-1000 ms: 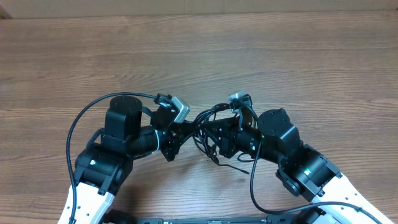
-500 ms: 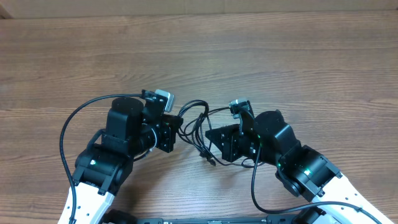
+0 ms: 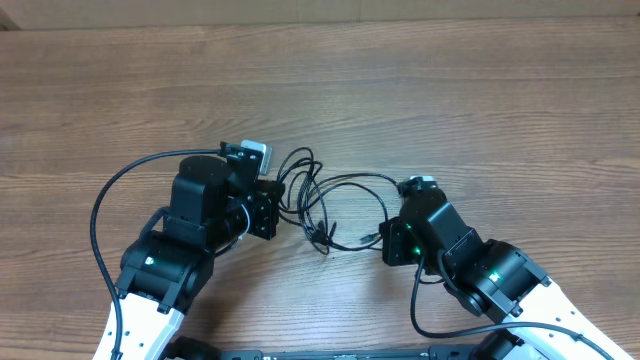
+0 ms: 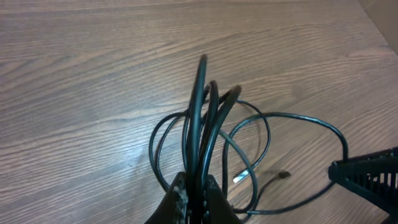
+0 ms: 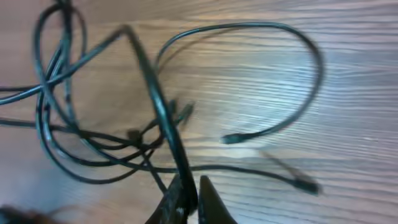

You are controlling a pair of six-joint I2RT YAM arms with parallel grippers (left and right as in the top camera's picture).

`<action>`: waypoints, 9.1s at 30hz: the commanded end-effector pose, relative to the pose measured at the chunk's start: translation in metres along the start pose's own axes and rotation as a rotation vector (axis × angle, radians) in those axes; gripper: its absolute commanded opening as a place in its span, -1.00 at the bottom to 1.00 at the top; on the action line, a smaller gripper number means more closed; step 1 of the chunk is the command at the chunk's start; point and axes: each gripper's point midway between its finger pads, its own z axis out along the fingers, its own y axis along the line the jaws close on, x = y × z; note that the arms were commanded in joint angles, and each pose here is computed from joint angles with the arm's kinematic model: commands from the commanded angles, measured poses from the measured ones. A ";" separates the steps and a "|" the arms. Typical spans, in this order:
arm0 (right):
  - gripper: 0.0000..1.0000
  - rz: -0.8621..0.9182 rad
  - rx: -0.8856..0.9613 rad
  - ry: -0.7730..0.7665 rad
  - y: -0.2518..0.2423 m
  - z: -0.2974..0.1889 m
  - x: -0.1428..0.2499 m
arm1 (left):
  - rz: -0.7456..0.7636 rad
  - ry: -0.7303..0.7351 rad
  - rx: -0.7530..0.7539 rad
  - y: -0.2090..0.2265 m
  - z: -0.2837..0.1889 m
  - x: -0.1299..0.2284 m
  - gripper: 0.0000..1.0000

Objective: Untangle cables

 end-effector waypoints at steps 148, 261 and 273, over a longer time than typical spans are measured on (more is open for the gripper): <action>1.00 0.456 0.518 -0.143 -0.108 0.020 -0.020 | 0.016 -0.666 0.427 -0.016 -0.189 -0.137 -0.92; 0.72 -0.041 -0.362 -0.096 0.054 0.172 -0.075 | -0.317 0.275 -0.505 0.128 0.013 0.054 0.99; -0.92 -0.048 -0.387 -0.112 0.057 0.179 -0.077 | -0.317 0.275 -0.505 0.128 0.013 0.054 0.99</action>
